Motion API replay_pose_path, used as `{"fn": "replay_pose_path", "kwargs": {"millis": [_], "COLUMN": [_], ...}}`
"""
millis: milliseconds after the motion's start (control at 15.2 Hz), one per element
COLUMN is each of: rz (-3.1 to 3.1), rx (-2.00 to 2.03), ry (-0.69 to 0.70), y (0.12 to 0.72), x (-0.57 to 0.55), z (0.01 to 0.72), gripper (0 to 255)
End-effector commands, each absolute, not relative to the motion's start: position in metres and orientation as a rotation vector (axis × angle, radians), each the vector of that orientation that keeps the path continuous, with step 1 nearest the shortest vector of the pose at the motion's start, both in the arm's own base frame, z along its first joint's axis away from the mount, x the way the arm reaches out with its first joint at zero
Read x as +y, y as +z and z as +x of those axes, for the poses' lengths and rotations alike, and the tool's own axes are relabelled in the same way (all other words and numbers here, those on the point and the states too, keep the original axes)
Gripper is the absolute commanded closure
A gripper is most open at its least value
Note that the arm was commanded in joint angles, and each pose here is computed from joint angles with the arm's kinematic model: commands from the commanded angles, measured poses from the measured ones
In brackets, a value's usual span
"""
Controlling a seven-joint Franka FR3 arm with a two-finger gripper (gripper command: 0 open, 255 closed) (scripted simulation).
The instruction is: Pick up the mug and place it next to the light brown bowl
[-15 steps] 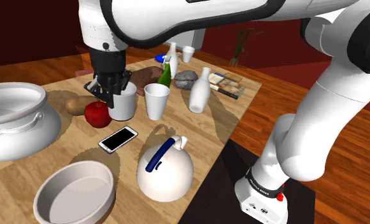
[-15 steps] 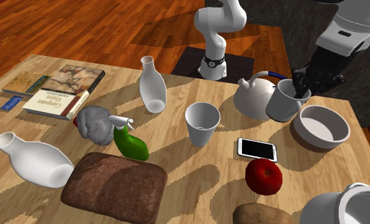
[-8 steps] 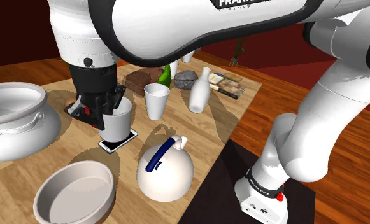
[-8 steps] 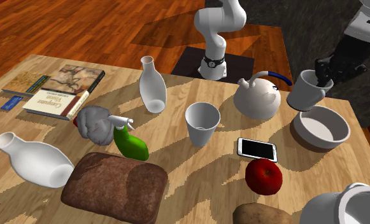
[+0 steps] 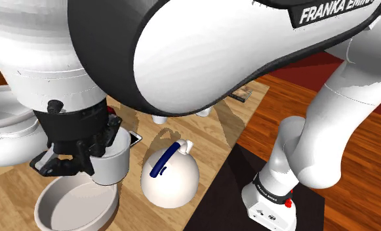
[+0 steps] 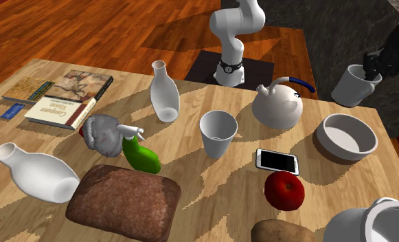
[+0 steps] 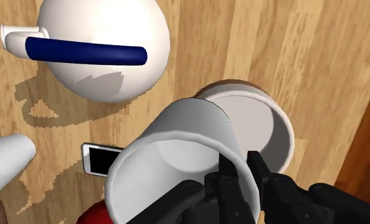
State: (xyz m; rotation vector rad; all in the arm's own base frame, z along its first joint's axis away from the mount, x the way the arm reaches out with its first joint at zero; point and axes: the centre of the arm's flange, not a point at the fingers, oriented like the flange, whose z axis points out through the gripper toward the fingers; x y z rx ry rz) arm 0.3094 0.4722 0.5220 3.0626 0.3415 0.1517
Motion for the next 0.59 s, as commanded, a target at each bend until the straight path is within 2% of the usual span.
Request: {"fn": "replay_pose_path", "kwargs": {"millis": [0,528], "rz": [3.063,3.063], "rx": [0.338,0.338], "ry": [0.152,0.152], "y": [0.522,0.522], "x": [0.491,0.563], "z": [0.29,0.213], "gripper": [255,255]}}
